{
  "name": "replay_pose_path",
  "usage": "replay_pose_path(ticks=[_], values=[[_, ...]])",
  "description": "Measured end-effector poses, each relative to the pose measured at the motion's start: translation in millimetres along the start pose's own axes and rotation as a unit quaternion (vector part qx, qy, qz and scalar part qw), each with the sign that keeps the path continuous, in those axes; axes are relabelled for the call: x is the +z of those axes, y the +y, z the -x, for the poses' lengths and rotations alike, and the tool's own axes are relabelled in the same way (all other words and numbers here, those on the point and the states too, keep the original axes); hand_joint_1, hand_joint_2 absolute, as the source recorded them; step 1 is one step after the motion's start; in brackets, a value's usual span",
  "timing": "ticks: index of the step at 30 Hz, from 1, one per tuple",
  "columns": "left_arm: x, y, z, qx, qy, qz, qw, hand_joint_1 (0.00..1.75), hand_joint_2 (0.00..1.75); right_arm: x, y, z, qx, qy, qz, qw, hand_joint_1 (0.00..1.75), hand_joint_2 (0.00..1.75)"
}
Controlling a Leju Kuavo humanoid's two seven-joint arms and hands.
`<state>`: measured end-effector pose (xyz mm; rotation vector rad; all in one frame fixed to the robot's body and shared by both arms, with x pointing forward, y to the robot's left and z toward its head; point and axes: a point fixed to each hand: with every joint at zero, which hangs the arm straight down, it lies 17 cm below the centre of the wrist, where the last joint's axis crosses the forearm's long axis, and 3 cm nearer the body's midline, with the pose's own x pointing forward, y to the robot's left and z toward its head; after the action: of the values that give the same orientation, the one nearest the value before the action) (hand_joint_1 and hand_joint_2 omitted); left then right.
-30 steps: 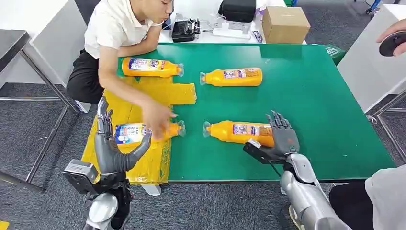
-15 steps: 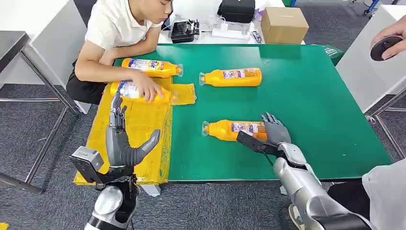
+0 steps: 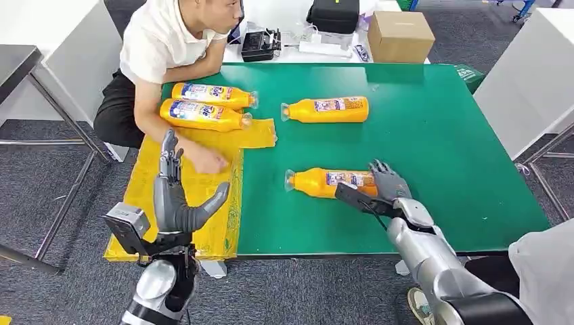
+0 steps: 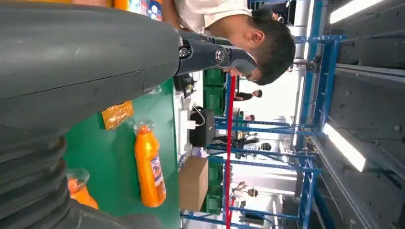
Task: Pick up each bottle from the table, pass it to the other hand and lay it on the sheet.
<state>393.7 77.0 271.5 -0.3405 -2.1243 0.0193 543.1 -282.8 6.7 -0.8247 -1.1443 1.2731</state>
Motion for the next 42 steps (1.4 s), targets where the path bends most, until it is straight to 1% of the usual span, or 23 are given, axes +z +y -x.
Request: replay_pose_path(ticks=[5,8,9,11,12,13,15,17,20,25,30,33,39,42], values=[[-3.5,-2.7,-1.4,0.005,-0.005,0.005,1.000,0.00,1.75,2.1,2.6,-11.1,-0.032,-0.037,-0.001,0.999,1.75,1.75],[-5.0,-5.7,-0.1,0.021,0.000,0.011,1.000,0.00,1.75,8.8,8.1,-34.5,-0.114,-0.096,-0.010,0.989,1.75,1.75],[-4.9,-8.6,4.6,0.036,0.015,0.017,0.999,0.00,1.75,12.7,10.1,-44.2,-0.145,-0.118,-0.008,0.982,1.75,1.75],[0.0,-17.8,23.6,0.084,0.073,0.034,0.993,0.00,1.75,21.6,13.4,-62.1,-0.207,-0.152,-0.001,0.966,1.75,1.75],[3.3,-21.6,32.6,0.104,0.099,0.039,0.989,0.00,1.75,25.5,16.4,-68.8,-0.226,-0.162,0.002,0.961,1.75,1.75],[8.8,-26.4,46.0,0.132,0.132,0.045,0.981,0.00,1.75,29.2,15.0,-79.4,-0.247,-0.177,0.010,0.953,1.75,1.75],[21.7,-33.1,71.5,0.158,0.184,0.049,0.969,0.00,1.75,38.1,15.6,-99.6,-0.298,-0.199,0.015,0.933,1.75,1.75],[35.2,-40.7,89.8,0.164,0.211,0.055,0.962,0.00,1.75,46.4,10.9,-118.5,-0.359,-0.213,0.027,0.908,1.75,1.75],[42.9,-44.6,97.1,0.160,0.214,0.056,0.962,0.00,1.75,53.5,-6.7,-135.5,-0.407,-0.219,0.062,0.885,1.75,1.75],[44.1,-53.8,99.0,0.156,0.218,0.077,0.960,0.00,1.75,59.0,-29.9,-154.8,-0.430,-0.235,0.090,0.867,1.75,1.75],[51.4,-71.5,99.6,0.158,0.224,0.113,0.955,0.00,1.75,65.6,-34.2,-183.0,-0.438,-0.260,0.087,0.856,1.75,1.75],[54.2,-76.1,100.4,0.159,0.227,0.120,0.953,0.00,1.75,68.5,-34.6,-196.0,-0.441,-0.270,0.084,0.852,1.75,1.75],[56.3,-81.6,99.2,0.168,0.228,0.130,0.950,0.00,1.75,70.7,-34.9,-204.8,-0.444,-0.277,0.081,0.848,1.75,1.75],[57.5,-86.9,95.4,0.187,0.227,0.140,0.946,0.00,1.75,73.6,-29.6,-219.0,-0.437,-0.289,0.064,0.849,1.75,1.75]])
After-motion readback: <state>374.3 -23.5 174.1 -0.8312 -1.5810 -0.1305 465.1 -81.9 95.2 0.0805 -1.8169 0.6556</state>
